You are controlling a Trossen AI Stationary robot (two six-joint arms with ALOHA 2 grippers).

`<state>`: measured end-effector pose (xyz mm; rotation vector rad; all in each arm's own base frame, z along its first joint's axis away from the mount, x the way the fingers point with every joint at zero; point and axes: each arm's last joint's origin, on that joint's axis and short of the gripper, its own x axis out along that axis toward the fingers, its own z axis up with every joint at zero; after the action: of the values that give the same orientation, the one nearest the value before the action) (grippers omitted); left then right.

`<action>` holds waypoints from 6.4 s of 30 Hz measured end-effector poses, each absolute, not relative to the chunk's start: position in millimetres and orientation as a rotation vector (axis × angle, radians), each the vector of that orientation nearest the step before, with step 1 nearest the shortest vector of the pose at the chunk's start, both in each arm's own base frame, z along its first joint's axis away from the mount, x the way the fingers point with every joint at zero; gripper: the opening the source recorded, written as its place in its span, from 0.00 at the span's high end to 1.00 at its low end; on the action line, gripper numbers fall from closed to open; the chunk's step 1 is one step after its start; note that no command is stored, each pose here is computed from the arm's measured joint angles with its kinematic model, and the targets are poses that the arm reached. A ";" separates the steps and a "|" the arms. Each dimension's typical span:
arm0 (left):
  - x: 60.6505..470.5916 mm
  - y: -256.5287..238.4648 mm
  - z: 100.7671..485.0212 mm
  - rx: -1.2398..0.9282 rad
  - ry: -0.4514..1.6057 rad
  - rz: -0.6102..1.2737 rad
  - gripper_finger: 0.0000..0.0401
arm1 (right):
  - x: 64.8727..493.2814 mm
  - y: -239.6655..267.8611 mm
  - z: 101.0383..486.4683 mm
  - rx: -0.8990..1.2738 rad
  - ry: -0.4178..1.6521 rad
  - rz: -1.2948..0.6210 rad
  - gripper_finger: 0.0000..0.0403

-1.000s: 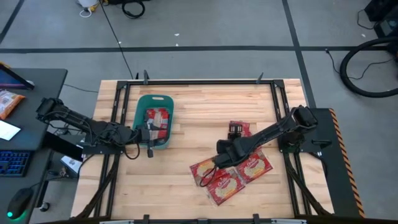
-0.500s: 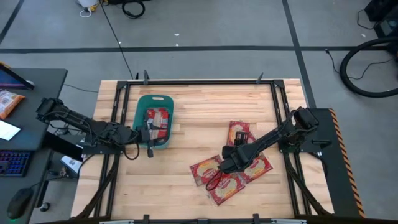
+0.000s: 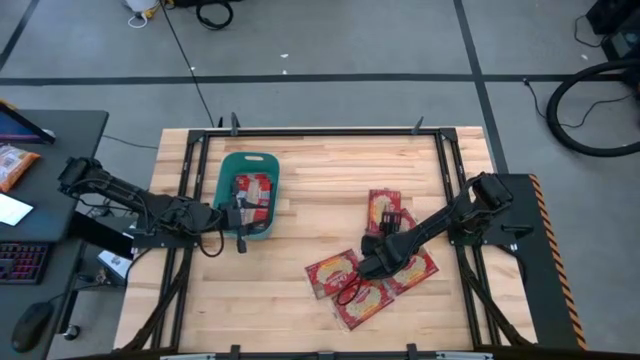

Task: Sort popcorn bags into baskets
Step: Put the red popcorn bag into the green bin

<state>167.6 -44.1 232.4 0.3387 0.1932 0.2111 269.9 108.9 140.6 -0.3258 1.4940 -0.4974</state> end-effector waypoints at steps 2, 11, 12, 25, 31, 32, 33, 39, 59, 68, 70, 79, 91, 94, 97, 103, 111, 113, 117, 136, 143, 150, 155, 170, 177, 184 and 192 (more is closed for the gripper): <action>167.6 -44.1 232.4 0.335 0.193 0.211 0.65 | 270.0 108.7 140.7 -0.342 1.494 -0.490 0.42; 167.6 -44.1 232.4 0.321 0.192 0.212 0.65 | 270.9 107.1 141.7 -0.422 1.463 -0.501 0.47; 167.6 -44.1 232.3 0.320 0.192 0.212 0.65 | 271.0 106.9 141.8 -0.432 1.458 -0.504 0.47; 167.6 -44.2 232.2 0.302 0.191 0.212 0.65 | 260.6 98.7 123.3 -0.494 1.451 -0.498 0.48; 167.6 -44.2 232.3 0.302 0.190 0.213 0.65 | 257.1 95.8 116.9 -0.511 1.413 -0.533 0.53; 167.6 -44.2 232.2 0.302 0.190 0.213 0.65 | 257.1 95.9 116.7 -0.511 1.413 -0.532 0.56; 167.6 -44.2 232.2 0.303 0.190 0.213 0.65 | 257.3 95.7 116.4 -0.510 1.415 -0.528 0.60; 167.5 -44.2 232.2 0.303 0.191 0.212 0.65 | 257.6 94.6 115.2 -0.495 1.429 -0.521 0.89; 167.6 -44.2 232.3 0.294 0.189 0.214 0.65 | 299.6 101.5 175.4 -0.602 1.303 -0.570 0.99; 168.8 -46.9 231.5 0.186 0.178 0.134 0.65 | 332.9 94.4 222.3 -0.657 1.142 -0.626 0.99; 172.2 -49.1 229.3 0.167 0.181 0.110 0.65 | 339.2 92.5 232.8 -0.663 1.119 -0.625 0.99; 202.6 -49.1 216.3 0.138 0.137 0.213 0.62 | 362.7 76.7 275.3 -0.673 1.044 -0.617 0.99; 229.5 -21.5 199.4 0.017 0.115 0.261 0.39 | 382.8 77.6 312.7 -0.775 0.929 -0.506 0.99; 234.0 -16.8 196.7 0.010 0.102 0.244 0.37 | 386.8 78.1 317.0 -0.785 0.894 -0.498 0.99; 237.3 -12.1 194.7 0.011 0.089 0.259 0.38 | 390.3 79.7 319.8 -0.804 0.862 -0.487 0.99; 241.1 -8.8 194.8 -0.013 0.052 0.200 0.41 | 395.9 82.1 324.8 -0.798 0.800 -0.479 0.99; 241.2 -9.1 195.8 -0.028 0.040 0.189 0.53 | 401.6 84.1 330.6 -0.759 0.722 -0.480 0.98; 241.1 -8.6 195.8 -0.034 0.040 0.206 0.59 | 402.7 84.5 332.1 -0.751 0.704 -0.484 0.98; 241.0 -8.0 195.8 -0.034 0.040 0.226 0.70 | 403.1 85.0 332.8 -0.759 0.700 -0.481 0.98; 236.1 -1.8 199.0 -0.023 0.066 0.276 0.92 | 395.6 96.4 340.9 -0.781 0.669 -0.534 0.73; 218.5 -1.0 220.0 -0.036 0.033 0.276 0.92 | 372.6 100.9 354.2 -0.761 0.688 -0.558 0.60; 188.5 1.9 233.4 -0.155 0.075 0.341 0.92 | 351.2 90.0 342.3 -0.639 0.795 -0.614 0.58; 167.6 3.5 239.3 -0.288 0.080 0.372 0.92 | 347.4 87.8 317.4 -0.640 0.854 -0.630 0.58; 122.9 7.3 236.8 -0.471 0.137 0.478 0.92 | 335.7 66.2 237.6 -0.734 0.927 -0.780 0.59; 112.8 7.8 232.1 -0.565 0.186 0.513 0.92 | 328.4 52.6 223.8 -0.747 0.900 -0.812 0.59; 99.9 12.3 257.1 -0.558 0.226 0.609 0.92 | 311.0 44.3 239.3 -0.669 0.773 -0.834 0.59; 100.8 14.0 252.5 -0.616 0.271 0.638 0.92 | 301.9 44.5 245.2 -0.594 0.555 -0.679 0.59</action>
<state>100.8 14.0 252.5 -0.6161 0.2715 0.6383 301.9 44.5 245.2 -0.5938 0.5546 -0.6792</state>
